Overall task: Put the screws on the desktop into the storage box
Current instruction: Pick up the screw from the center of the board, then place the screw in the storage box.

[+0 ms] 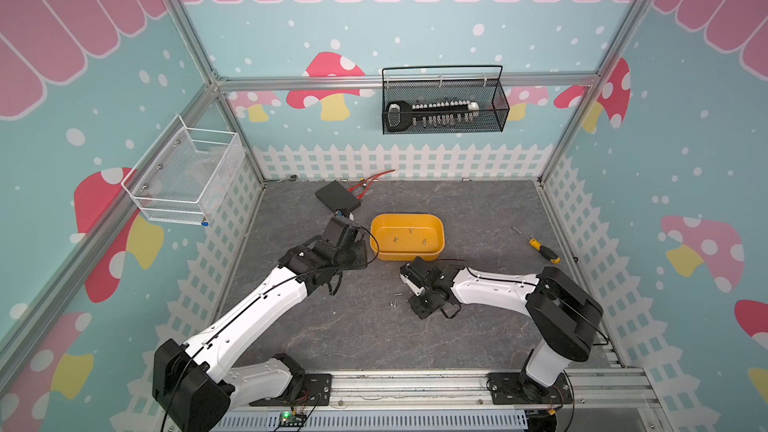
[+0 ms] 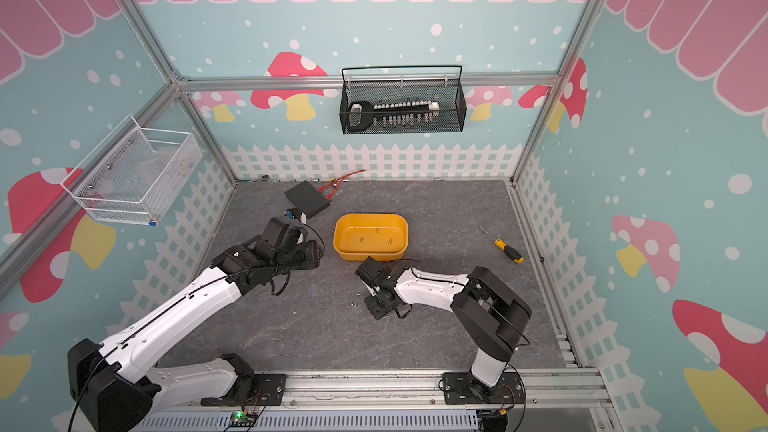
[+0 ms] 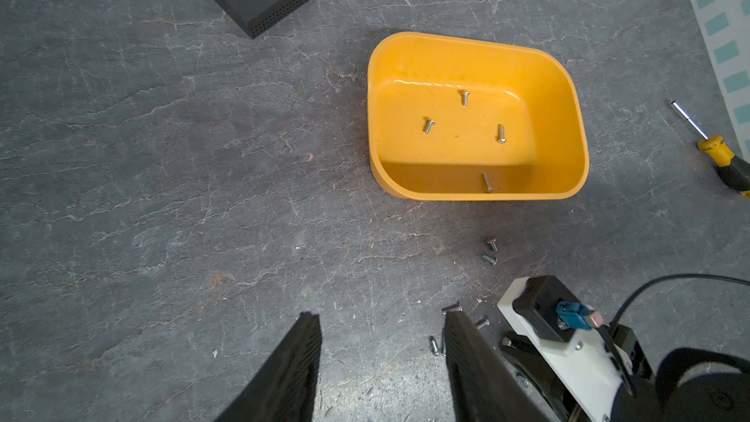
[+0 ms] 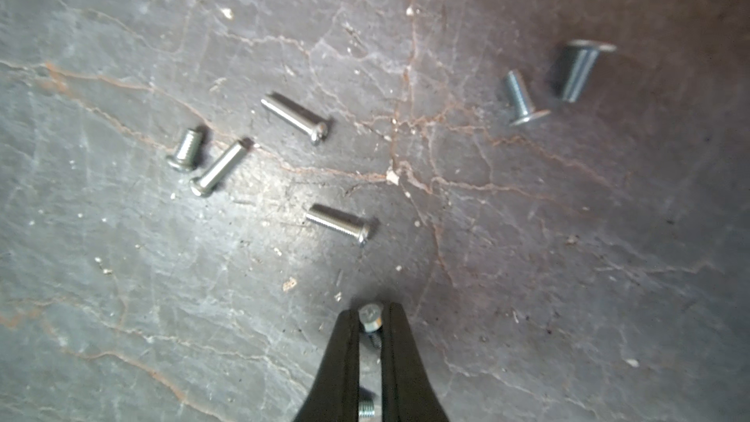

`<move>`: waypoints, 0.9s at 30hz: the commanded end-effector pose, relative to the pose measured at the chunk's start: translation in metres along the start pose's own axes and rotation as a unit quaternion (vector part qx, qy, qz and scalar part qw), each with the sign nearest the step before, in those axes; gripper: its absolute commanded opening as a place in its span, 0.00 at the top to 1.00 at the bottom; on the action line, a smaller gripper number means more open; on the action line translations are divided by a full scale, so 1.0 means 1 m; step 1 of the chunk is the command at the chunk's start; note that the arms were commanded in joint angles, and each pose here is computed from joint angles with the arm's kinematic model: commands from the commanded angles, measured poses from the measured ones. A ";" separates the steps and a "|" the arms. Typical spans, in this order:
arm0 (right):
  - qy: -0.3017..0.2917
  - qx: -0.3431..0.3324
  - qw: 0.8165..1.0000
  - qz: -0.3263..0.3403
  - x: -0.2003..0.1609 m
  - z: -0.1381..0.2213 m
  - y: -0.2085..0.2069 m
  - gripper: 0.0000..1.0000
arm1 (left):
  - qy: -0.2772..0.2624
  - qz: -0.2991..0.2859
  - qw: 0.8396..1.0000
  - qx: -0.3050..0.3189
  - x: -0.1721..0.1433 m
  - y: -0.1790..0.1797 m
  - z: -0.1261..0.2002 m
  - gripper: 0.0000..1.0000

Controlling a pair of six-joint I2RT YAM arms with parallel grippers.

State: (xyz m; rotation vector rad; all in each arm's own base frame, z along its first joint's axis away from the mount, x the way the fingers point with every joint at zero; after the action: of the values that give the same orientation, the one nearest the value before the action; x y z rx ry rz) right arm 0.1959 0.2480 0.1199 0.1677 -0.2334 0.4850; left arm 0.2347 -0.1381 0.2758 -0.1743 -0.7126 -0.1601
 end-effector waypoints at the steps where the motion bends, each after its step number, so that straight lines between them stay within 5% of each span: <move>1: -0.018 -0.002 1.000 0.000 0.002 0.024 0.002 1.00 | -0.009 0.001 1.000 0.003 0.000 0.003 0.003 0.47; 15: -0.173 0.005 0.985 0.013 0.078 0.144 0.008 1.00 | -0.037 0.010 0.999 0.000 0.012 0.004 0.019 0.47; 25: -0.191 0.000 0.982 0.008 0.181 0.130 -0.019 1.00 | -0.057 0.028 0.998 0.005 0.017 0.019 0.036 0.47; 27: -0.171 0.005 0.985 0.010 0.200 0.105 -0.024 1.00 | -0.060 0.032 0.998 0.007 0.017 0.024 0.038 0.47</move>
State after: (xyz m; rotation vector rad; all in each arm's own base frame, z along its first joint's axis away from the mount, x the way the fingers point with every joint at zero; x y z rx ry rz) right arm 0.3447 0.2871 0.2872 0.2673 -0.6333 0.4281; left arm 0.2307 -0.1153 0.3011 -0.1901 -0.8000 -0.0890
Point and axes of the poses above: each gripper's point midway between its finger pads, its own z axis back along the fingers, its own y axis along the line the jaws close on, x = y × z, the point moved 10 cm from there along z, back along the fingers, and after that the axes turned 10 degrees about -z, right-handed, at the moved point
